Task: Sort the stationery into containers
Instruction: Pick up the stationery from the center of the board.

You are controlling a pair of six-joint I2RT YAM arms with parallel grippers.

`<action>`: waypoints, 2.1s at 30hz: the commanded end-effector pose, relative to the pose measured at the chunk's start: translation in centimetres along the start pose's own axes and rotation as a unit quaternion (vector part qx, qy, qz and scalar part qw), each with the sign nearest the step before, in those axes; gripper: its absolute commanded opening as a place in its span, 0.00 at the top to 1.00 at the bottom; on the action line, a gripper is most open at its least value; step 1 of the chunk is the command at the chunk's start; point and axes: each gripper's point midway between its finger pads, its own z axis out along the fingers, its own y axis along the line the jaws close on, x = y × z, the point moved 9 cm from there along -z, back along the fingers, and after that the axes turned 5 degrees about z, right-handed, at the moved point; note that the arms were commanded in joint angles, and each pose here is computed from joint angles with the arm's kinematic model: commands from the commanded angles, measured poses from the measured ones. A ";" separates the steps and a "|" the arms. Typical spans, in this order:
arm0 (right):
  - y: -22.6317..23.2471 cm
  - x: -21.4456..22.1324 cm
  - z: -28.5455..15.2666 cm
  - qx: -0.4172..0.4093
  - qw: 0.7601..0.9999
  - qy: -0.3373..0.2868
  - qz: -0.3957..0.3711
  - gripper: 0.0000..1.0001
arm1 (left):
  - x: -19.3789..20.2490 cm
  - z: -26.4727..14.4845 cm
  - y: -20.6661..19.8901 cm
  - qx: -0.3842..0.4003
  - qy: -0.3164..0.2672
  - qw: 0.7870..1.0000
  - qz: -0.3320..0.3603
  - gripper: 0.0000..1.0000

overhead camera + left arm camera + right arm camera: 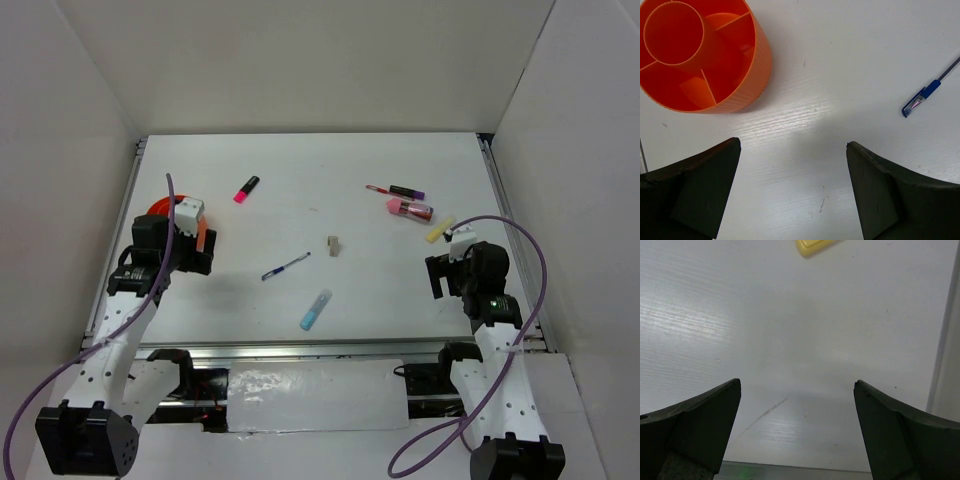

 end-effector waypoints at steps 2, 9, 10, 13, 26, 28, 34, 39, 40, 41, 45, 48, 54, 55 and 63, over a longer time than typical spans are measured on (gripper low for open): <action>-0.2 -1.2 -0.7 -0.006 1.000 -0.014 -0.003 0.00 | -1.3 -0.4 0.2 -0.002 -0.018 1.000 -0.006 0.01; -0.2 -5.0 -1.1 -0.022 0.999 -0.019 -0.033 0.00 | -1.1 -0.8 -0.6 0.054 -0.026 0.998 0.029 0.01; -0.4 -6.0 -1.1 -0.023 0.999 -0.022 -0.044 0.00 | -1.1 -0.9 -0.6 0.057 -0.028 0.997 0.031 0.01; -0.5 -8.5 0.5 -0.064 0.993 0.037 -0.087 0.02 | -1.1 -0.9 -0.8 0.069 -0.026 0.997 0.036 0.01; -1.8 -20.3 11.6 -0.226 0.957 0.131 -0.124 0.09 | -0.8 -1.3 0.0 0.074 -0.027 0.996 0.029 0.01; -1.7 -20.3 13.4 -0.246 0.951 0.145 -0.121 0.09 | -0.8 -1.3 0.2 0.070 -0.025 0.997 0.027 0.01; -1.7 -19.1 17.3 -0.261 0.939 0.174 -0.143 0.09 | -0.7 -1.3 0.3 0.070 -0.026 0.997 0.025 0.01; -1.8 -18.2 19.5 -0.262 0.932 0.185 -0.165 0.09 | -0.7 -1.1 0.3 0.070 -0.022 0.997 0.024 0.01; -1.9 -18.0 19.9 -0.260 0.932 0.188 -0.171 0.09 | -0.7 -1.0 0.3 0.070 -0.019 0.997 0.023 0.01; -1.8 -17.6 20.5 -0.260 0.930 0.196 -0.173 0.10 | -0.7 -1.0 0.3 0.071 -0.020 0.997 0.024 0.01; -2.1 -17.1 21.9 -0.244 0.930 0.201 -0.187 0.10 | -0.6 -0.9 0.4 0.069 -0.017 0.997 0.023 0.01; -2.3 -16.7 22.8 -0.232 0.932 0.202 -0.191 0.10 | -0.7 -0.9 0.4 0.070 -0.018 0.997 0.024 0.01; -2.0 -15.2 24.0 -0.226 0.926 0.222 -0.205 0.12 | -0.7 -0.9 0.4 0.070 -0.017 0.997 0.024 0.01; -1.8 -15.0 24.1 -0.227 0.925 0.225 -0.208 0.15 | -0.7 -0.9 0.3 0.071 -0.017 0.997 0.024 0.01; -0.3 -12.7 22.9 -0.235 0.908 0.241 -0.249 0.29 | -0.7 -0.9 0.4 0.071 -0.020 0.997 0.026 0.01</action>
